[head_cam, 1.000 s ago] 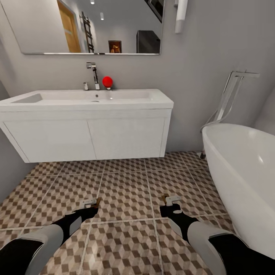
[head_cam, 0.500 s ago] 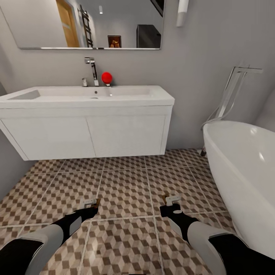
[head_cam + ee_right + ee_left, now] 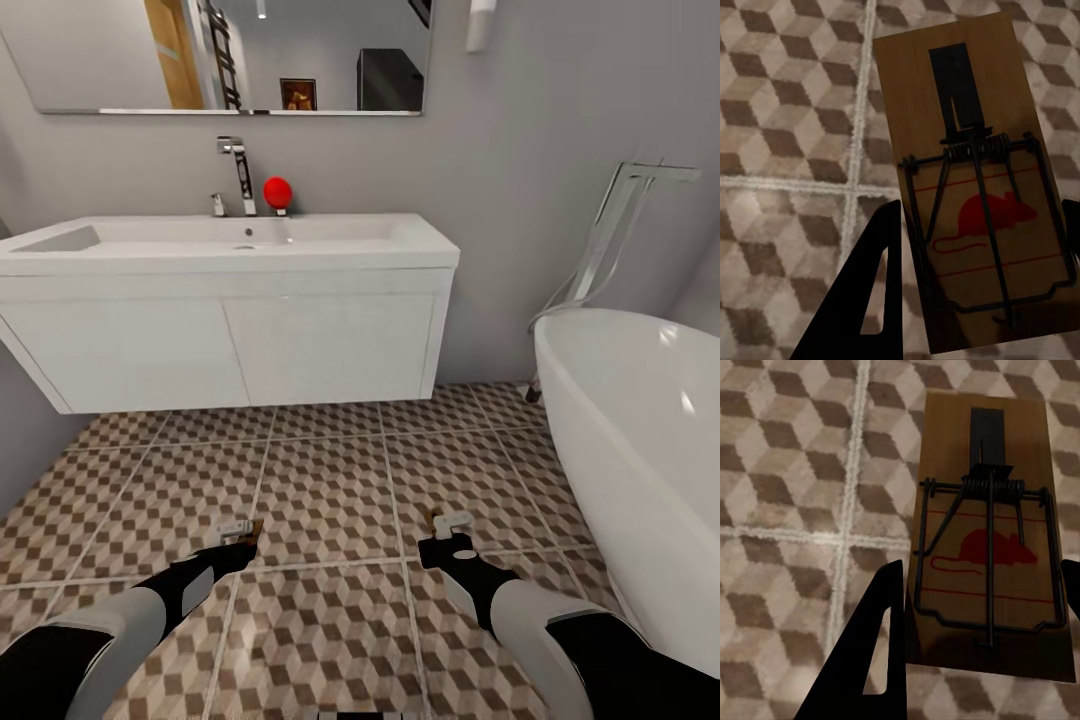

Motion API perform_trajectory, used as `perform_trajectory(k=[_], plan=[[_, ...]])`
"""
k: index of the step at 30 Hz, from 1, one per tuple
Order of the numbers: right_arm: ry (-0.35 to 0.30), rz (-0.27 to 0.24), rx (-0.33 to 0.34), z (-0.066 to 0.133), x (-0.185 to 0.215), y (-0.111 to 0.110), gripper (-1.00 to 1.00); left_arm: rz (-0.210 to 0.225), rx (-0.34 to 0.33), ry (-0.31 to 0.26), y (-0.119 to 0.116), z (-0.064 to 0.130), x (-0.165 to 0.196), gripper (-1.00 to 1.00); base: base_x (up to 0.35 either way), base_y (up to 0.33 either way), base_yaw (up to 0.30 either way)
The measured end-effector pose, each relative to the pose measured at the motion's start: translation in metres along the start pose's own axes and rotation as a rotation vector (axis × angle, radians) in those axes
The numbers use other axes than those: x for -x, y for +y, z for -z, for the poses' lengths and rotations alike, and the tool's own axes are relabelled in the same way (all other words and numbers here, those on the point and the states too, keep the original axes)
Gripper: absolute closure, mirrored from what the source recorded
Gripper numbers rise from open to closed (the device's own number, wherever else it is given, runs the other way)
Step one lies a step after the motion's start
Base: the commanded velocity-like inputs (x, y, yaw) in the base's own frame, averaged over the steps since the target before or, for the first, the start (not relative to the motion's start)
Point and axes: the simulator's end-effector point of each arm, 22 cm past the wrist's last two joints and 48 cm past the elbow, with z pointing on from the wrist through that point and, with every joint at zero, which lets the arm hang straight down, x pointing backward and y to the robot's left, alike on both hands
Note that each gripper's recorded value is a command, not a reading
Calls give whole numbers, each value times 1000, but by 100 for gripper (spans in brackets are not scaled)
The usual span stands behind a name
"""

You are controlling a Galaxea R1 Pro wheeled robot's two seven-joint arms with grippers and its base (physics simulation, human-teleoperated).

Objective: Take the four mousetraps from the cabinet in the bathroom and place them on the bathroom floor. Make sure all four end up on the same floor surface, and ensure that at least two of them are either under or directly next to the same bathroom sink.

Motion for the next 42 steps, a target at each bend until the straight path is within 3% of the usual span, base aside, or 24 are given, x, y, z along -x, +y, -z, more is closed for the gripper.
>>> perform_trajectory(k=[35, 42], plan=[[43, -2, 5, -12, -24, 3, 100, -1, 7, 44, 3, -13, -24, 100, 0, 0, 0], [41, -1, 5, -12, -24, 3, 100, -1, 7, 45, 3, -13, -24, 100, 0, 0, 138]])
